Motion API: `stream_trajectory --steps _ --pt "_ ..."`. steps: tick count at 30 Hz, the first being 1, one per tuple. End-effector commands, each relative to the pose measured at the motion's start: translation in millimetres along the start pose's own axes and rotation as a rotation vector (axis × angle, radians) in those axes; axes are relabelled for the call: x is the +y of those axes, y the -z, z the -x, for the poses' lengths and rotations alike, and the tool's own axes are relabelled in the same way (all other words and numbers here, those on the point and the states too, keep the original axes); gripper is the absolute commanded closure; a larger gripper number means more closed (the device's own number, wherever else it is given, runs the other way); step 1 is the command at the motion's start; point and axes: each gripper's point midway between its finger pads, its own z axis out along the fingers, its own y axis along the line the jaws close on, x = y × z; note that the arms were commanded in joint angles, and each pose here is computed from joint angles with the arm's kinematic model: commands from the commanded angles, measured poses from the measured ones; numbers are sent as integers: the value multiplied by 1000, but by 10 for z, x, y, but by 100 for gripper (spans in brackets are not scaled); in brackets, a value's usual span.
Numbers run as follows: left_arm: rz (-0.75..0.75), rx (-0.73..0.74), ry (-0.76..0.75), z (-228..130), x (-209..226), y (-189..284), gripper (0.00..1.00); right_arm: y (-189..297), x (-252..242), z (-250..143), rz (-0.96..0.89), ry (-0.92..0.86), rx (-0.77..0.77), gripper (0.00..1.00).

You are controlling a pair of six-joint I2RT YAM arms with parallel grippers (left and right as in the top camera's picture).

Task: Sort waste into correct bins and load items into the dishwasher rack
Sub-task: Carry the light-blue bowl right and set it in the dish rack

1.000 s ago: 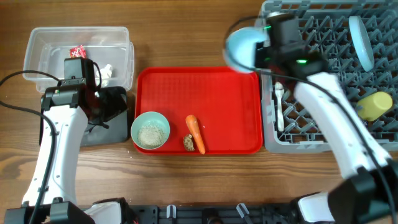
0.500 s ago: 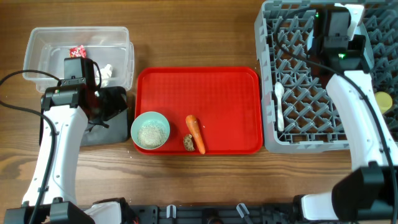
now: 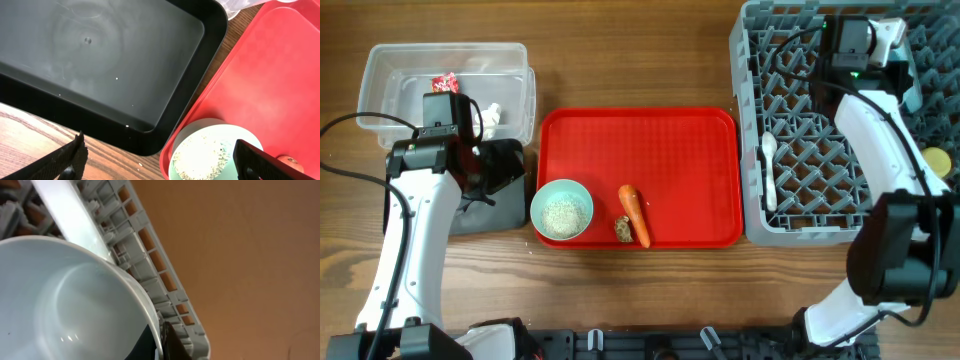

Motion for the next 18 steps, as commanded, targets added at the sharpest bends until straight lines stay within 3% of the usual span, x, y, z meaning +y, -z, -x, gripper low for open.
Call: stream_trajectory --steps 1,8,18 --pt "8 -7 19 25 23 -1 5 -103 -72 -54 -71 44 33 95" --pt "9 -7 19 24 24 -1 5 -402 -343 -180 -130 31 98 92" --pt "8 -7 19 25 23 -1 5 -460 -273 -195 -95 31 100 91"
